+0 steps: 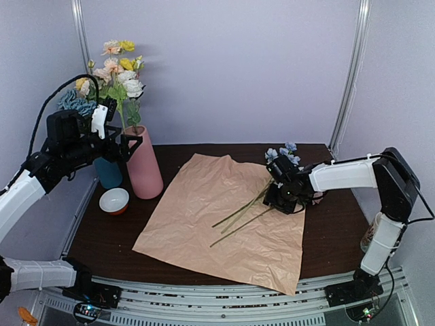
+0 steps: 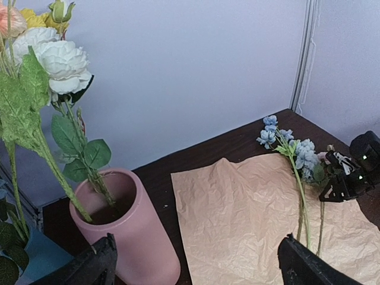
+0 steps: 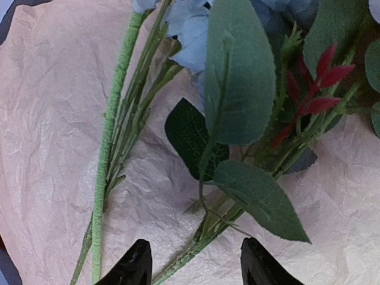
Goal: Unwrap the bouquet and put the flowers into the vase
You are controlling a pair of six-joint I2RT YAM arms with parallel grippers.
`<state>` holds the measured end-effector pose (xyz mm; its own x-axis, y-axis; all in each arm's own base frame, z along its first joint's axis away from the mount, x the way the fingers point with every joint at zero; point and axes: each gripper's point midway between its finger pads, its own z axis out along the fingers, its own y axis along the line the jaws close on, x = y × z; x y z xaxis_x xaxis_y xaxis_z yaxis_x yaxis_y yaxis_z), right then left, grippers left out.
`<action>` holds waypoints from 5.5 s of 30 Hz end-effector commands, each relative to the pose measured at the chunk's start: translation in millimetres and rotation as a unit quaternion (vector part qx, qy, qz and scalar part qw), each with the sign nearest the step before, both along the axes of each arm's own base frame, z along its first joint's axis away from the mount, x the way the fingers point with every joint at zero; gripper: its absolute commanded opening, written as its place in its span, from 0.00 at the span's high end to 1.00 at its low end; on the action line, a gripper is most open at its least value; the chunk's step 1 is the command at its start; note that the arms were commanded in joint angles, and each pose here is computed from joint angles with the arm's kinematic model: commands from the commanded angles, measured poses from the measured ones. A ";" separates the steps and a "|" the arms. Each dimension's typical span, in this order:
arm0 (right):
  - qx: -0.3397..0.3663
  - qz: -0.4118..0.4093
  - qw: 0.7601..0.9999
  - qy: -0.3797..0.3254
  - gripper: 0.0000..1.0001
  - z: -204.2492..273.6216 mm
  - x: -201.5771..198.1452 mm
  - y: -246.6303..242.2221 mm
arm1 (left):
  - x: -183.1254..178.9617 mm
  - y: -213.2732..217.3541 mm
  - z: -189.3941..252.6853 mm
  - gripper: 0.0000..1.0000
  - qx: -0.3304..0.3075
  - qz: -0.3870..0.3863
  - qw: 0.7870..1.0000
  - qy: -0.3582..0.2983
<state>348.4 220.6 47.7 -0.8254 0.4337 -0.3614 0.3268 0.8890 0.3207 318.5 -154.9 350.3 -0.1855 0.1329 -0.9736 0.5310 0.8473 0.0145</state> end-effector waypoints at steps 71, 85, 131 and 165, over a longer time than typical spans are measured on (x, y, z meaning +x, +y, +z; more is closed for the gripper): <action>0.142 0.432 0.745 -0.488 1.00 228.6 -83.4 127.2 | -64.4 -252.1 -34.3 0.16 -0.168 -0.277 0.943 0.073; 0.164 0.456 0.724 -0.490 1.00 228.2 -105.5 135.5 | -63.7 -279.9 -40.9 0.33 -0.180 -0.270 0.943 0.076; 0.078 0.383 0.779 -0.491 0.10 197.0 -81.7 117.6 | -12.9 -141.9 135.3 1.00 -0.060 0.032 0.989 -0.131; 0.036 0.377 0.798 -0.469 0.12 182.8 -68.3 116.5 | 58.3 13.2 209.3 1.00 -0.018 0.216 0.956 -0.200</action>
